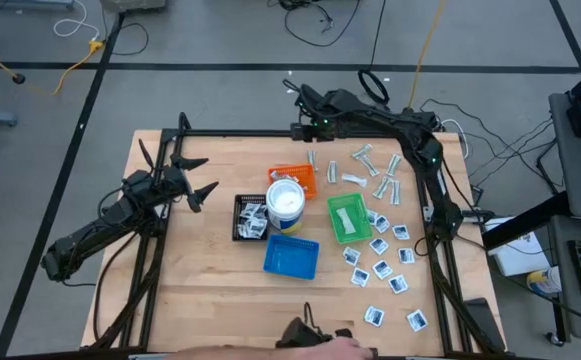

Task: Pick & Place First Aid Supplies
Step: Put the green bandage pack into the green bin

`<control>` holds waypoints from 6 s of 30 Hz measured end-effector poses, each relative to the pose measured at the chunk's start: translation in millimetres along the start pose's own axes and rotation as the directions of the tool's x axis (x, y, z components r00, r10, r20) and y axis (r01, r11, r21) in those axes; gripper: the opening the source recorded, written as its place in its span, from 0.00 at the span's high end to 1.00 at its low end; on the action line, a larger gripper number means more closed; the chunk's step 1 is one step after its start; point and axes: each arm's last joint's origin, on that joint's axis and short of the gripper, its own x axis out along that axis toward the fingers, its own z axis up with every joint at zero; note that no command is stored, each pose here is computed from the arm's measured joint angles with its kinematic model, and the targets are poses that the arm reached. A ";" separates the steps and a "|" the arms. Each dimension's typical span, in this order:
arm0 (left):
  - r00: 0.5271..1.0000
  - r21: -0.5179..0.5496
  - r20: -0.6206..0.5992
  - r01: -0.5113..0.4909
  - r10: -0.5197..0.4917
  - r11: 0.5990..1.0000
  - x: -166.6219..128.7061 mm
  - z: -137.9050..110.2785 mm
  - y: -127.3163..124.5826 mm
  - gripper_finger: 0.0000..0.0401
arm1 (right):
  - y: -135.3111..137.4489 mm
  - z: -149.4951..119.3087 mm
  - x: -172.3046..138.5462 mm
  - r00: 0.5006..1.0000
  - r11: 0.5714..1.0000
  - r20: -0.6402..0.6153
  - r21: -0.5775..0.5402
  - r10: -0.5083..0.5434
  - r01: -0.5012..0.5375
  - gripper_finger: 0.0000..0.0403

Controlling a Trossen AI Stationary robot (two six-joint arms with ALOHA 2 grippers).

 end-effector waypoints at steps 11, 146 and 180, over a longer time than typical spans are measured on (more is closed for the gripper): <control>1.000 0.000 0.000 0.000 0.000 1.000 0.0 0.0 0.0 0.01 | 1.5 -6.9 52.2 0.994 0.996 -0.079 -0.042 -0.079 0.076 0.64; 1.000 0.003 -0.001 0.000 0.000 1.000 0.0 -0.1 0.0 0.01 | -52.9 -236.3 -47.4 0.997 0.997 -0.073 -0.069 0.028 -0.034 0.49; 1.000 0.000 -0.001 0.000 0.000 1.000 0.0 -0.1 0.0 0.01 | -45.8 -73.1 -38.6 1.000 0.993 0.002 0.120 -0.010 0.009 0.51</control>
